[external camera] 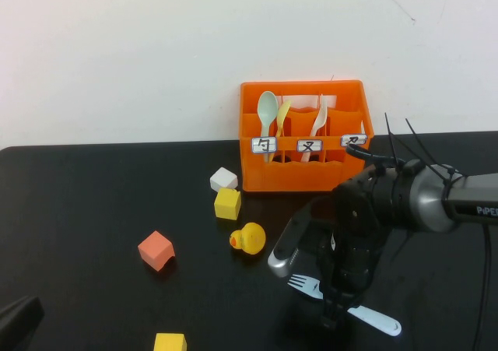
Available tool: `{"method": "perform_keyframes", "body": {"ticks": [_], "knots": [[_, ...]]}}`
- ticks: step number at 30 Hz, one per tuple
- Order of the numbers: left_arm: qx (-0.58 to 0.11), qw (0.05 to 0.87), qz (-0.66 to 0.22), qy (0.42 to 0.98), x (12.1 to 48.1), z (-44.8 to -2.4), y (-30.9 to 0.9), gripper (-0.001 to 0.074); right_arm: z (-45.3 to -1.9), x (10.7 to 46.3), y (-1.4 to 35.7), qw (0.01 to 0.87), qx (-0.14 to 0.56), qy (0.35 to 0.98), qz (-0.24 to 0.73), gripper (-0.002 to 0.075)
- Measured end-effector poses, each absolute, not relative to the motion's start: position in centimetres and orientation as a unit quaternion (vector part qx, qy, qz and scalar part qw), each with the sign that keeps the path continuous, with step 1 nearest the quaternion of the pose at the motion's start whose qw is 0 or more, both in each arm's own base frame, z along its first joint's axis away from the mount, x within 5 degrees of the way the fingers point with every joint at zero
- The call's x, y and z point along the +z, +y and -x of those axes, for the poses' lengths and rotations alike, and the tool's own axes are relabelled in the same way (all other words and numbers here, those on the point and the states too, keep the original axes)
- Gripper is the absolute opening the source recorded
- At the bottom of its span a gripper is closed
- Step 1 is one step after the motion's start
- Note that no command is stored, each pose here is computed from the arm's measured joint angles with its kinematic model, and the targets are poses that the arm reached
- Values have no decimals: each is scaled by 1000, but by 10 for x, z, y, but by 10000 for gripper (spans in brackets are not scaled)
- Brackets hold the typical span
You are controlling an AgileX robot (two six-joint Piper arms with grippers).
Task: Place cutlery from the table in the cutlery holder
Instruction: Pick up the fork
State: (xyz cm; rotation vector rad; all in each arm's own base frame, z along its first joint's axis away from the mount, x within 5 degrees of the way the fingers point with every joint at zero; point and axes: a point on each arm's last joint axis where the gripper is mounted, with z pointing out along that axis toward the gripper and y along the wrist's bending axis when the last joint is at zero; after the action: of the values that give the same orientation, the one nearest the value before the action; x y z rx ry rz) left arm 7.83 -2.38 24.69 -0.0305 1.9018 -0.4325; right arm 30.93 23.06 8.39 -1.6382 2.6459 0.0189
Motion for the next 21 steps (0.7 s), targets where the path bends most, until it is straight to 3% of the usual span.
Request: {"method": "perform_keyframes", "body": {"ticks": [21], "knots": [[-192, 561, -2, 806, 246, -78, -27, -1, -309, 85, 232, 17, 15, 870, 492, 118]]}}
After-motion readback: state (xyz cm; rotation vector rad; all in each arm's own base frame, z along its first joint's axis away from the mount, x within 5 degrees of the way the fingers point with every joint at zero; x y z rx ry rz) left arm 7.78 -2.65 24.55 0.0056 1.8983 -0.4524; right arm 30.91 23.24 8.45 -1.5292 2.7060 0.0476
